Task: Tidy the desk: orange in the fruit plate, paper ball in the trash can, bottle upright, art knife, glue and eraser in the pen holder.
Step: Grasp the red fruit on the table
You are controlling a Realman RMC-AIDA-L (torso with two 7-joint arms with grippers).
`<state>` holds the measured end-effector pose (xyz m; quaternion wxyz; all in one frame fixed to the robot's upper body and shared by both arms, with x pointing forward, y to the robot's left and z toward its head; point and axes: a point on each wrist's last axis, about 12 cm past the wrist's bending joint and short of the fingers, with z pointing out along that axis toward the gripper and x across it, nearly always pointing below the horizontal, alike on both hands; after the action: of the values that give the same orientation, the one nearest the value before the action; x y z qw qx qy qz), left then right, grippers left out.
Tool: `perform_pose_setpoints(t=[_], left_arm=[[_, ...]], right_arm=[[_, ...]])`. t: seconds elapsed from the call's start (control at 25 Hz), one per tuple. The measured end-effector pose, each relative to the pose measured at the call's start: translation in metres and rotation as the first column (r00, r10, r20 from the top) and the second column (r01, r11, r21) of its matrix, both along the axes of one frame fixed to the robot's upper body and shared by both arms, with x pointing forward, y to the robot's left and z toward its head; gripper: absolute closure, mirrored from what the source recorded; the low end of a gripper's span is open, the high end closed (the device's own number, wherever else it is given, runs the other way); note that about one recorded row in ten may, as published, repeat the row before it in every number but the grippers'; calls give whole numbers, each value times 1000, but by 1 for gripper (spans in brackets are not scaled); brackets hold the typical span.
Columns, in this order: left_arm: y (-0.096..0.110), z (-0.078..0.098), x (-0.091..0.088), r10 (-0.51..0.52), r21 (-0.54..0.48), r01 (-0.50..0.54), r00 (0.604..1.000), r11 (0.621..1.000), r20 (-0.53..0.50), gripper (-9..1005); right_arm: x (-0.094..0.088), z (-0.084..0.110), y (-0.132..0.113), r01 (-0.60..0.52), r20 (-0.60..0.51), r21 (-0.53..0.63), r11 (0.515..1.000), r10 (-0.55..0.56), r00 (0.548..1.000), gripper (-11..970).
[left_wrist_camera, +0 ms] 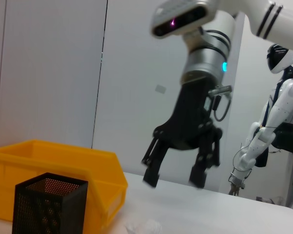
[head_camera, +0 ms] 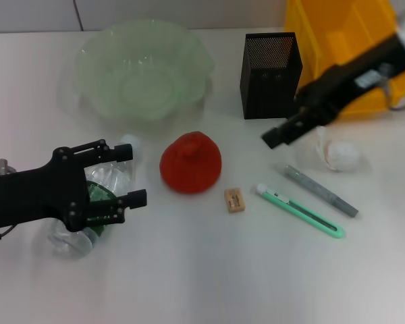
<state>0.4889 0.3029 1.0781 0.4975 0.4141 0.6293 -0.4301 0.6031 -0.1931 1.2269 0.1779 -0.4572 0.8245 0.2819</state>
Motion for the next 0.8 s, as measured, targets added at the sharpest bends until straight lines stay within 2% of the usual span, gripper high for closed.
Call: perform_pose_setpoints(t=[0.12,0.2,0.28,0.32,0.36,0.44,0.52,0.8], left_arm=[[-3,0,1,-1,-3,1,1000,1000,1,201],[-4,-1,2,0,-3,0,1000,1000,2,201],[-6,-1,3,-1,-4,1,1000,1000,3,201],[-6,-1,3,-3,-4,3,1000,1000,3,201],[-7,-1,3,-4,-4,4,1000,1000,4,201],[-8,-1,4,-7,-4,7,1000,1000,5,202],[-8,-1,4,-8,-4,8,1000,1000,6,202],[-8,-1,2,-7,-5,7,1000,1000,8,202]], right_arm=[[13,-5,43,16,15,-117,993,-15,1000,144],[15,-8,51,16,23,-135,991,-13,1000,145],[20,-19,70,17,36,-174,985,-11,999,147],[25,-31,83,20,47,-194,981,-11,999,148],[25,-31,83,20,47,-194,981,-11,999,149],[28,-46,99,22,57,-181,983,-12,998,150],[28,-53,107,21,67,-162,987,-10,998,152],[24,-70,120,13,105,-174,985,6,994,157]])
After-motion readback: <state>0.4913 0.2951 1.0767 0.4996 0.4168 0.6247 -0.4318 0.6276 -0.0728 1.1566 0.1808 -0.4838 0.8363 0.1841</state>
